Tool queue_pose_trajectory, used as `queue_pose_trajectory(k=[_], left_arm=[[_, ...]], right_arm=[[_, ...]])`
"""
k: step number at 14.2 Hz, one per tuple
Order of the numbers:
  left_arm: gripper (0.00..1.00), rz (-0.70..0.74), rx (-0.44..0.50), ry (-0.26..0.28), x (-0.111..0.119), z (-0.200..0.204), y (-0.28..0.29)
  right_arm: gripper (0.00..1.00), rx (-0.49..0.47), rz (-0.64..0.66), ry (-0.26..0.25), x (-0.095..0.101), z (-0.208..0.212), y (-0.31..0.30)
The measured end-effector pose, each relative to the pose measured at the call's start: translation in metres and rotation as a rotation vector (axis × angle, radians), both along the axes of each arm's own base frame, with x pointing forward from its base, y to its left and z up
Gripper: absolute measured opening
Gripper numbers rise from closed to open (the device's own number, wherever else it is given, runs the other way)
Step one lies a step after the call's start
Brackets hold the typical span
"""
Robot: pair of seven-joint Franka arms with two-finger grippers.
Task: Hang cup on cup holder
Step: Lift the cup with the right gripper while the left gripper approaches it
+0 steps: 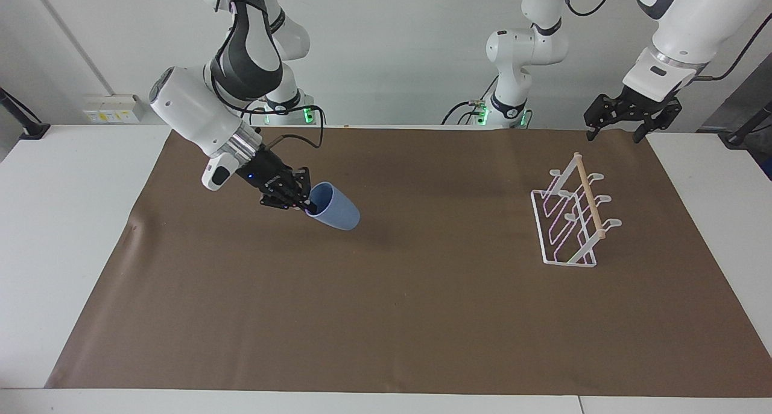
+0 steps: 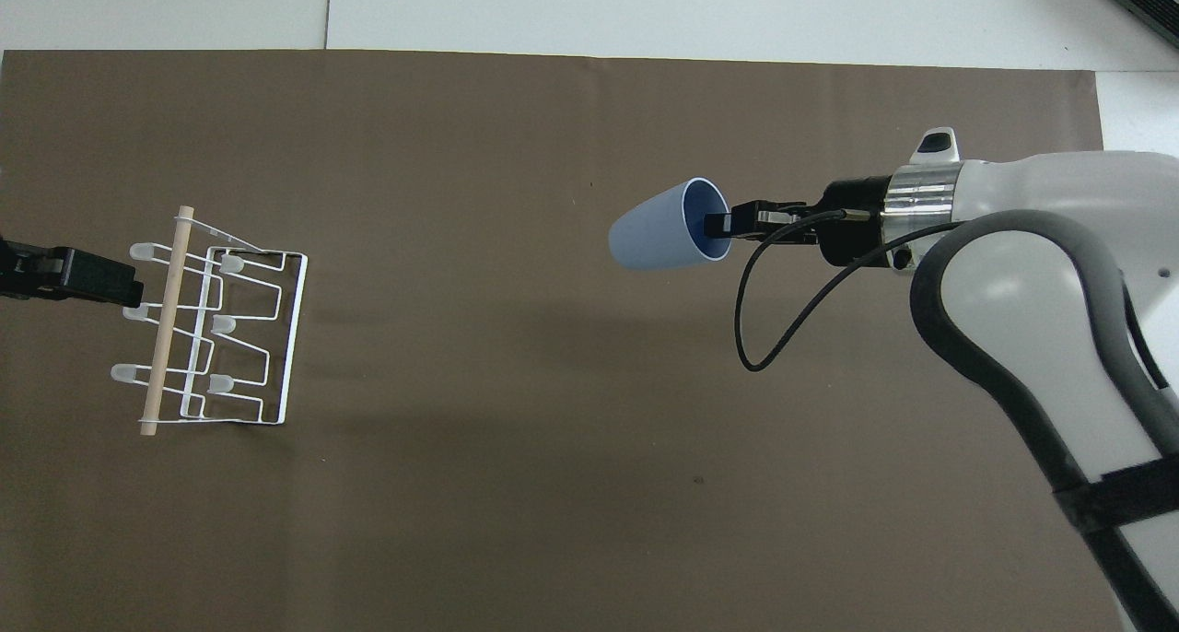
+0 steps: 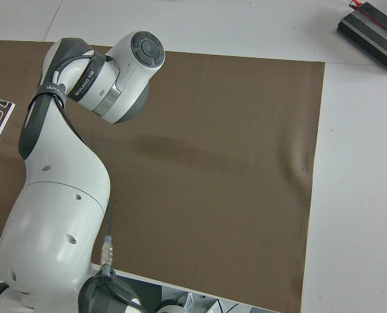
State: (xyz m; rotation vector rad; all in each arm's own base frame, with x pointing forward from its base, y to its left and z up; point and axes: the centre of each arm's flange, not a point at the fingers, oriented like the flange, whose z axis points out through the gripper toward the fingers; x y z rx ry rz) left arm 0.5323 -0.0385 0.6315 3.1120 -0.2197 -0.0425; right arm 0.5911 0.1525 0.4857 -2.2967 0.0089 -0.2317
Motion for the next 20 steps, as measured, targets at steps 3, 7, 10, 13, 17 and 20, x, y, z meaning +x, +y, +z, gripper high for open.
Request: queue_pose_trajectory(k=[3,7,10,13,17,20], left_arm=[[1.00,-0.175,-0.009,-0.020,0.001,-0.001,-0.008],[1.00,-0.547,-0.083,-0.049,-0.003,-0.013,-0.023],[1.00,-0.795,-0.161,-0.085,-0.012,-0.020,-0.046],[1.00,-0.963,-0.243,-0.120,-0.020,-0.019,-0.077],[1.00,-1.077,-0.311,-0.209,-0.030,-0.010,-0.136],[1.00,-1.165,-0.310,-0.272,-0.043,-0.007,-0.190]], right_arm=[[0.05,0.163,-0.030,0.058,-0.003,-0.001,0.011],[0.05,0.319,-0.047,0.127,-0.013,-0.010,0.042],[0.05,0.411,-0.066,0.172,-0.021,-0.014,0.062],[0.05,0.499,-0.085,0.203,-0.026,-0.012,0.079],[0.05,0.595,-0.143,0.265,-0.029,-0.027,0.084],[0.05,0.643,-0.166,0.312,-0.033,-0.040,0.095]])
